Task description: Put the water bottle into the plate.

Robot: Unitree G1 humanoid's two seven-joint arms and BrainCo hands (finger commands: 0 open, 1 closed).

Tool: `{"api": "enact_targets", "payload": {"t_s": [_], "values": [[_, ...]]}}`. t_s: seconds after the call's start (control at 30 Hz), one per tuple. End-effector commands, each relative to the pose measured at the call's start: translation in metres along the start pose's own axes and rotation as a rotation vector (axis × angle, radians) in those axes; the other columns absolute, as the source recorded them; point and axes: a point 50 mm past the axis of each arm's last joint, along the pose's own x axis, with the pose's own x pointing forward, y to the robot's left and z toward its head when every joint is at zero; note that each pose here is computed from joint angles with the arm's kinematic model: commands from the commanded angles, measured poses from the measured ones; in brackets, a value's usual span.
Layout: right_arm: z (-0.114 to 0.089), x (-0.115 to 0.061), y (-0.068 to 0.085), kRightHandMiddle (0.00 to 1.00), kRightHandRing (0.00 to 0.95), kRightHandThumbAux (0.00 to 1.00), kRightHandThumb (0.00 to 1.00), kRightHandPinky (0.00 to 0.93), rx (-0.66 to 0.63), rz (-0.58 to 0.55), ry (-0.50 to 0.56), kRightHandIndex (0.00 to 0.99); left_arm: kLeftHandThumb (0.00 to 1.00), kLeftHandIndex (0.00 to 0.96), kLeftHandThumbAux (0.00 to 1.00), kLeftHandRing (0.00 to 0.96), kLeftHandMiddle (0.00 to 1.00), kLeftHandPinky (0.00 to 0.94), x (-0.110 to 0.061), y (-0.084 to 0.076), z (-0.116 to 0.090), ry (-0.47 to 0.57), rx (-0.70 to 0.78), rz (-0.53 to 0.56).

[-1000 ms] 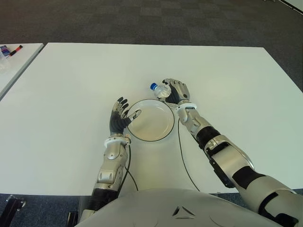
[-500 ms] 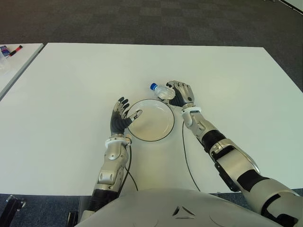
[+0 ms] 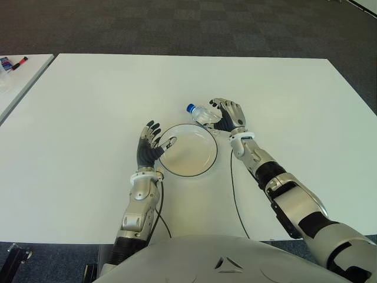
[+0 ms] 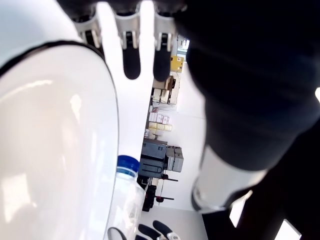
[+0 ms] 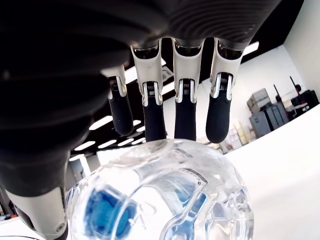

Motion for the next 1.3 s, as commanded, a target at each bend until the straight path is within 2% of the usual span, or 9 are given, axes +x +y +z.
{"api": "enact_targets", "payload": {"t_s": [0.03, 0.57, 0.97, 1.03, 1.3], "values": [[-0.0030, -0.0047, 0.0054, 0.375, 0.372, 0.731, 0.619, 0.389, 0.010, 0.035, 0.032, 0.254, 0.000, 0.137, 0.925, 0.157, 0.173, 0.174, -0.0058, -0.0149, -0.0049, 0.033, -0.079, 0.021], [-0.0011, -0.0049, 0.0063, 0.379, 0.374, 0.748, 0.611, 0.394, 0.034, 0.035, 0.059, 0.270, 0.000, 0.140, 0.907, 0.157, 0.173, 0.174, -0.0070, -0.0150, -0.0036, 0.025, -0.075, 0.027], [-0.0012, -0.0036, 0.0073, 0.378, 0.375, 0.716, 0.605, 0.390, -0.003, 0.039, 0.043, 0.267, 0.000, 0.137, 0.913, 0.158, 0.173, 0.176, -0.0060, -0.0148, -0.0043, 0.027, -0.072, 0.025], [-0.0016, -0.0029, 0.0080, 0.368, 0.366, 0.704, 0.589, 0.373, -0.021, 0.050, 0.045, 0.259, 0.000, 0.137, 0.914, 0.158, 0.173, 0.173, -0.0059, -0.0148, -0.0045, 0.027, -0.072, 0.024], [-0.0023, 0.0008, 0.0116, 0.298, 0.309, 0.658, 0.411, 0.315, -0.108, 0.105, 0.068, 0.196, 0.000, 0.134, 0.920, 0.152, 0.169, 0.161, -0.0058, -0.0148, -0.0051, 0.029, -0.071, 0.023]]}}
